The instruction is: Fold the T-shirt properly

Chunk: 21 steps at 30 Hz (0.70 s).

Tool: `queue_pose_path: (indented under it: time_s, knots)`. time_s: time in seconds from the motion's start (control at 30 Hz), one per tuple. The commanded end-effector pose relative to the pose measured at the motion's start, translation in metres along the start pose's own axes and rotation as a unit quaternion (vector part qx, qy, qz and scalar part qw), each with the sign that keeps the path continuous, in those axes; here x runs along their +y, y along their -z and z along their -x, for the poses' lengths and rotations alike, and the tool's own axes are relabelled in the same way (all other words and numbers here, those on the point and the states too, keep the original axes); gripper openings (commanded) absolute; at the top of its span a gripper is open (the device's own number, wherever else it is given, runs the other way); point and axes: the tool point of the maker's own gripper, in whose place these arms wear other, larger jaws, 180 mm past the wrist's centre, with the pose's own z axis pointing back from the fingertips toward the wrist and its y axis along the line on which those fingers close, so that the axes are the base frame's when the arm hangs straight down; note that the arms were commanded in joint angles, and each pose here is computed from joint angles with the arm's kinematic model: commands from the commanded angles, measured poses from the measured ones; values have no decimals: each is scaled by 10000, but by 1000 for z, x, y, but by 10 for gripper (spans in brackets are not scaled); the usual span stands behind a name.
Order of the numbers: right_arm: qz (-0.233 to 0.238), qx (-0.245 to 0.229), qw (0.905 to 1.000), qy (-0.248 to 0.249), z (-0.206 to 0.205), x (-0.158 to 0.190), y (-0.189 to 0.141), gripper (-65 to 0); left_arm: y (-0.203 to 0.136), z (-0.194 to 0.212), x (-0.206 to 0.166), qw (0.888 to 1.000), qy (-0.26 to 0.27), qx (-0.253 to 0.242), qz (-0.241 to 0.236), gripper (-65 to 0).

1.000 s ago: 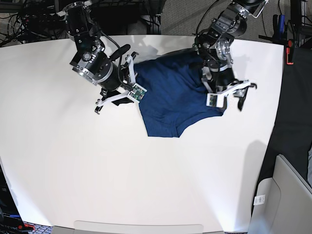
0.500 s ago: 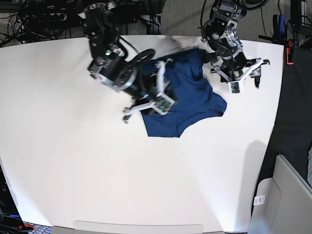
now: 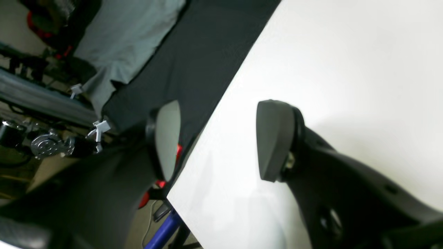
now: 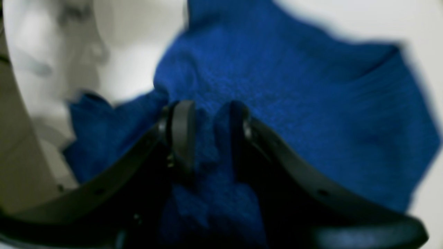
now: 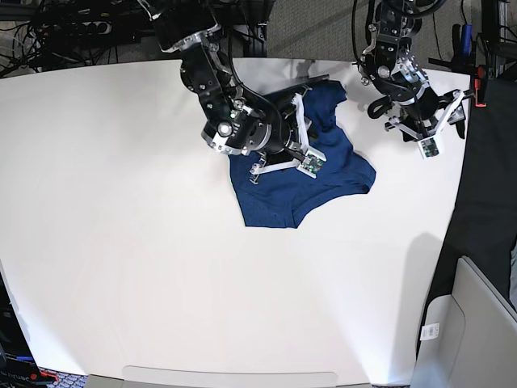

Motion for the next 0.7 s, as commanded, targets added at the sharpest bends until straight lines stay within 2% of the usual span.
queue_pose_path:
  time_s: [0.0,0.17,0.3,0.37,0.67]
  knots:
    - [-5,-423,9991,-33,-25,-5,0,-476,0,-15,6,9995,-42,-275,-112,-309]
    - [-206,-317,9991,177,-11,-13,24,-477,1,-15,8,9995,-48,-277,-133,-309]
    - [-183,-343,9977,563,3,-25,30,-534,1,-16,8,9995,-48,-287,-136,-309]
    - [-26,-300,9971,702,12,-43,26,-553,1,-16,9,9995,-43,-293,-139,-309]
    - [765,-182,9884,1299,60,-107,-10,-553,1,-17,8,9994,-30,-315,-130,-309]
